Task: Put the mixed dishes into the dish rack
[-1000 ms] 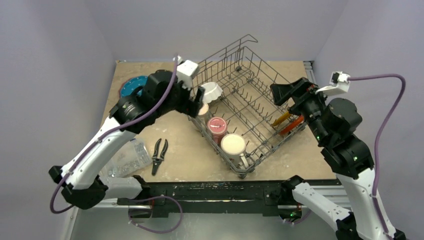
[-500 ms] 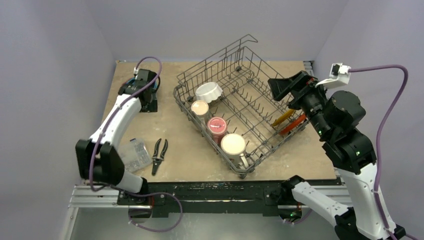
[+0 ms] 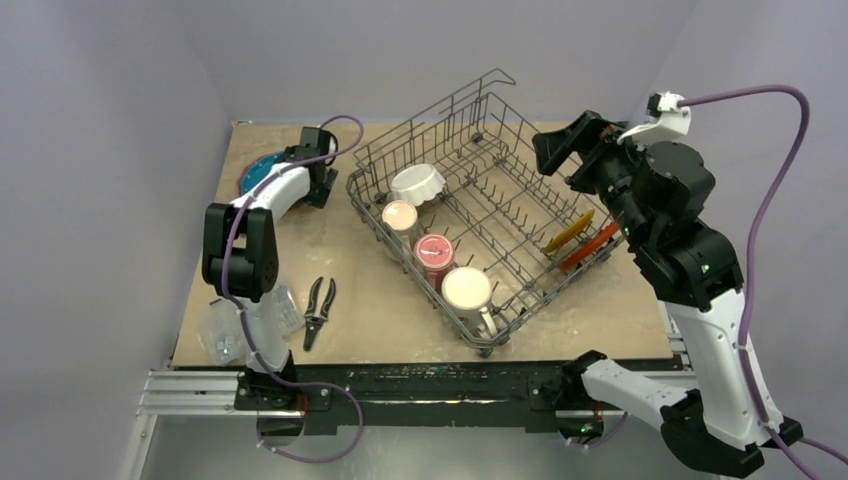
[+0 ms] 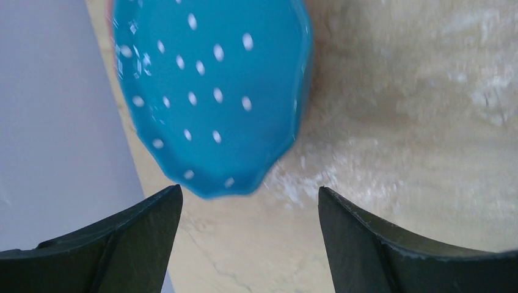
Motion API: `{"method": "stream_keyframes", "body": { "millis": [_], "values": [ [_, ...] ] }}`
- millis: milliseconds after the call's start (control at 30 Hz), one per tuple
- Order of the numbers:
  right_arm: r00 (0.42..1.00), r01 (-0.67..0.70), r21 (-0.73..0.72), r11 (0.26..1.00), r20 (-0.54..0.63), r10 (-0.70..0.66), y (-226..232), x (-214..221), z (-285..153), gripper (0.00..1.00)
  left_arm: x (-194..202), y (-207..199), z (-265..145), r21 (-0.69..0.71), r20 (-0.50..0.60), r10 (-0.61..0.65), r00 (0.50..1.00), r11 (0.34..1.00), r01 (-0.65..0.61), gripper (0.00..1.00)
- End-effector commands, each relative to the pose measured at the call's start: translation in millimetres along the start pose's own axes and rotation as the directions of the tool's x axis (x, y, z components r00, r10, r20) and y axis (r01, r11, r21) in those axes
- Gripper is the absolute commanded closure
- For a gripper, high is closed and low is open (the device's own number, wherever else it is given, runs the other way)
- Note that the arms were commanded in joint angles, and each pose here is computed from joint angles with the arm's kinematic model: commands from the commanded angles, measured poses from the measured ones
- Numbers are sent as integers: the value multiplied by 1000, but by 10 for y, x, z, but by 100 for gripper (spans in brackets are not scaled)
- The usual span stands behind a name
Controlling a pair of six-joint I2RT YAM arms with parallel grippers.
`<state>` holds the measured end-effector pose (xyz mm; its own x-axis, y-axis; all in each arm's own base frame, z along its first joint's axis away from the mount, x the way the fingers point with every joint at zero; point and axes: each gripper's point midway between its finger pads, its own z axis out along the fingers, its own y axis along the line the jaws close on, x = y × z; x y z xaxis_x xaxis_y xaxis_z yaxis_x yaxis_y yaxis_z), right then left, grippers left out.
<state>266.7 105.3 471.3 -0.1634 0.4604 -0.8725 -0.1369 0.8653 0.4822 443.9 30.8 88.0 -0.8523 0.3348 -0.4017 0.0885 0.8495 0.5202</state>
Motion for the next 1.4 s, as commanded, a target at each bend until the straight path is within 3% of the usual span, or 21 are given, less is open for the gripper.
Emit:
{"method": "stream_keyframes", "body": {
  "millis": [0,367,567,867,1367],
  "values": [
    [998,46,43,998,44,-48,-42,-165,14,2,-426,202,71,-98,80,50,995,994,-42,20],
    [997,69,56,996,38,-71,-34,-182,82,2,-453,-57,366,-78,4,92,996,993,-91,36],
    [996,79,55,995,33,-81,-36,-183,69,2,-423,-42,429,-101,-29,106,994,989,-109,56],
    [995,81,41,996,49,-83,-24,-219,14,2,-353,-22,285,-67,-58,106,993,992,-110,95],
    [996,52,-33,998,69,-50,31,-192,-159,2,-573,636,-672,-133,109,9,994,991,6,100]
  ]
}}
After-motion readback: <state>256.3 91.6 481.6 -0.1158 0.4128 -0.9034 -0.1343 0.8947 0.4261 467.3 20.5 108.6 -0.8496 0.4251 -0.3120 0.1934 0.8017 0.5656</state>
